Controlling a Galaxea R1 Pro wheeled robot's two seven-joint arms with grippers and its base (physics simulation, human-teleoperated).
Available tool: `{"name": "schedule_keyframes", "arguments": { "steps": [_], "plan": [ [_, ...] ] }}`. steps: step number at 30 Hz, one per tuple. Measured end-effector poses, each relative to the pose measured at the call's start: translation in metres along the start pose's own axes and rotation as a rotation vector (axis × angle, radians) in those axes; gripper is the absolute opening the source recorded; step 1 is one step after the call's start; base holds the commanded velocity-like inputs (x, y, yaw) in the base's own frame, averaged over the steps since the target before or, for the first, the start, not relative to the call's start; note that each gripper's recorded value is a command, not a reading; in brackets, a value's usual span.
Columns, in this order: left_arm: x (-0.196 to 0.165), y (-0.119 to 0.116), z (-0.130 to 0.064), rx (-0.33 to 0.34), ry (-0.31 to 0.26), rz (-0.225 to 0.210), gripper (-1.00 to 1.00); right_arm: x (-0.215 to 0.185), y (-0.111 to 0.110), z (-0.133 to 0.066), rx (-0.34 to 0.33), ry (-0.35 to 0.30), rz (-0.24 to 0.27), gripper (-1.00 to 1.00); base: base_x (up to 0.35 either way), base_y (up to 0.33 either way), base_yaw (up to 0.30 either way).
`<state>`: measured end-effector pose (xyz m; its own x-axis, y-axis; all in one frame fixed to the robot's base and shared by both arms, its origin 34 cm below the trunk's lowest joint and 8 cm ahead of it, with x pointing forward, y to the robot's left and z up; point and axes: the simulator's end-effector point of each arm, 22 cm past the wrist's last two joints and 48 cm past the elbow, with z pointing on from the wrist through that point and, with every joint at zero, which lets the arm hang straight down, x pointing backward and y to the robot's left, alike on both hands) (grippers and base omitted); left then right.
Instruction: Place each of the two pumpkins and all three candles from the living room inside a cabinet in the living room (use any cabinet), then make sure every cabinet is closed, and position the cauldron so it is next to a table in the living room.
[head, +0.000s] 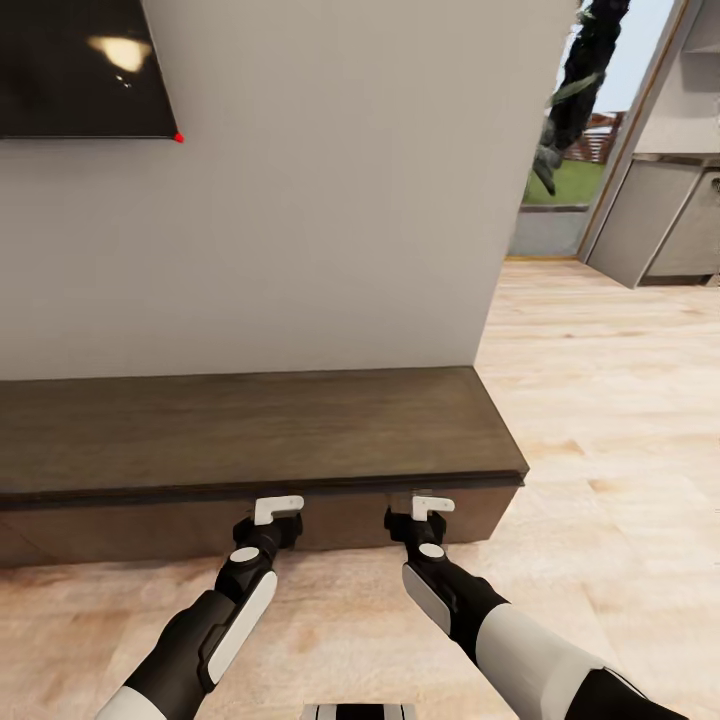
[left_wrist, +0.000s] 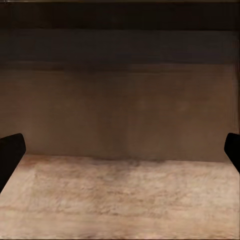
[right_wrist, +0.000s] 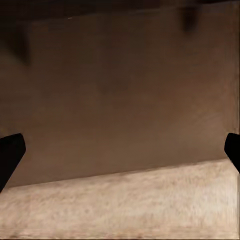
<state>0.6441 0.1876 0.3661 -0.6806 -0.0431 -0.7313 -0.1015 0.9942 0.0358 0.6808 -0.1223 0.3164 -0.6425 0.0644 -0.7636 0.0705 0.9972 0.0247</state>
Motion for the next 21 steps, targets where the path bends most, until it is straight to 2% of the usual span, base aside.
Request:
{"name": "schedule_keyframes", "arguments": {
  "steps": [21],
  "plan": [
    [-0.0041, 0.0002, -0.0016, 0.001, 0.002, 0.003, 1.0, 0.005, -0.0009, 0.0001, 0.002, 0.022, -0.003, 1.0, -0.324, 0.0, 0.0]
  ]
}}
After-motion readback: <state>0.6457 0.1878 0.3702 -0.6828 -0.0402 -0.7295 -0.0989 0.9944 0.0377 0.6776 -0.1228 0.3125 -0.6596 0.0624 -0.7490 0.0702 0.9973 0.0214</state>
